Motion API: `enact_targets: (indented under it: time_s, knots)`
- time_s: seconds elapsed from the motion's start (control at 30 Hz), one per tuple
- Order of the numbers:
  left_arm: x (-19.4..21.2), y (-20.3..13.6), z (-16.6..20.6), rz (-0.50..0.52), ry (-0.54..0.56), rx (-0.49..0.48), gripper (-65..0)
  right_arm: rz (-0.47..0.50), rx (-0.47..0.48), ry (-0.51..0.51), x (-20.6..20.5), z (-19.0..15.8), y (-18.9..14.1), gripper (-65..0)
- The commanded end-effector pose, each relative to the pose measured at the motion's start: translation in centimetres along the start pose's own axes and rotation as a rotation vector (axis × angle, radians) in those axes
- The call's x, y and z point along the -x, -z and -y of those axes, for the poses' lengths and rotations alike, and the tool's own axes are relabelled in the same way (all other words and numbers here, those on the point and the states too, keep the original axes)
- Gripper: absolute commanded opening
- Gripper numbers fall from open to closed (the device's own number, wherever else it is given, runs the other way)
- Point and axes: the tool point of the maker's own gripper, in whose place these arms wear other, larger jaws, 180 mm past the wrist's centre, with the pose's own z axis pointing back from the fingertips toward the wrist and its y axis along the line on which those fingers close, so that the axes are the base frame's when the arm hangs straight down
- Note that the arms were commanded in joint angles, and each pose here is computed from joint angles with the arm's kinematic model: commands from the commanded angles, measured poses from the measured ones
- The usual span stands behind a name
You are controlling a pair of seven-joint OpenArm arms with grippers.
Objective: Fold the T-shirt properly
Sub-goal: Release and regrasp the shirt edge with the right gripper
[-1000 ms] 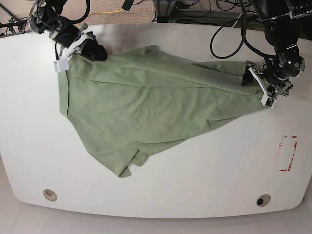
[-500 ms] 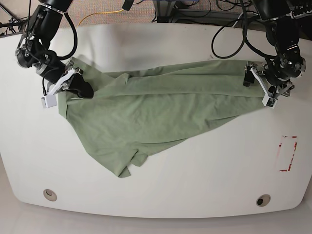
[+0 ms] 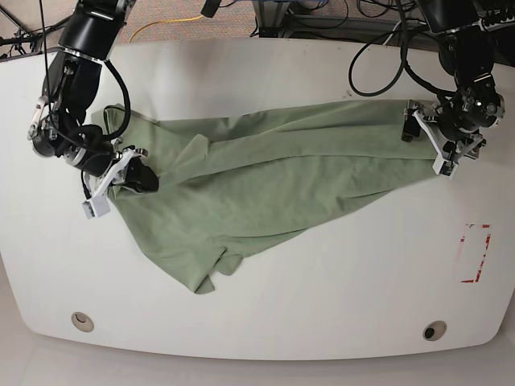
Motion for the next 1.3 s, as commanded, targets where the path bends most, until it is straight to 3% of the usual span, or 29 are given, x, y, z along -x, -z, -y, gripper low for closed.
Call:
enact_targets:
  time_s: [0.0, 0.2, 0.27, 0.5, 0.57, 0.93, 1.27]
  knots:
    - [-1.1, -0.5, -0.6, 0.034, 0.012, -0.012, -9.6, 0.038, 0.03, -0.084, -2.9, 0.1, -0.1, -65.0]
    - [-1.3, -0.5, -0.7, 0.038, 0.013, -0.013, -9.6, 0.007, 0.09, -0.178, -4.5, 0.3, 0.9, -64.7]
    - [-1.3, -0.5, -0.7, 0.038, 0.013, -0.013, -9.6, -0.007, 0.106, -0.185, -4.3, 0.5, 1.0, -59.9]
    - [-1.8, -0.2, 0.4, 0.039, 0.043, 0.012, -9.6, -0.018, 0.177, -0.135, -2.5, 3.1, -1.3, -19.3]
    - [-1.9, -0.3, 0.4, 0.044, 0.045, 0.012, -9.6, -0.022, 0.201, -0.115, -1.8, 3.9, -2.1, -15.5]
    - [-2.5, -2.1, 1.1, 0.082, 0.096, -0.013, -9.6, -0.112, 0.365, -0.017, 4.1, 8.7, -7.7, -23.8]
    - [-0.1, -2.3, 1.9, 0.038, 0.088, 0.003, -9.6, -0.2, 0.5, -0.047, 8.2, 10.5, -8.4, -23.3]
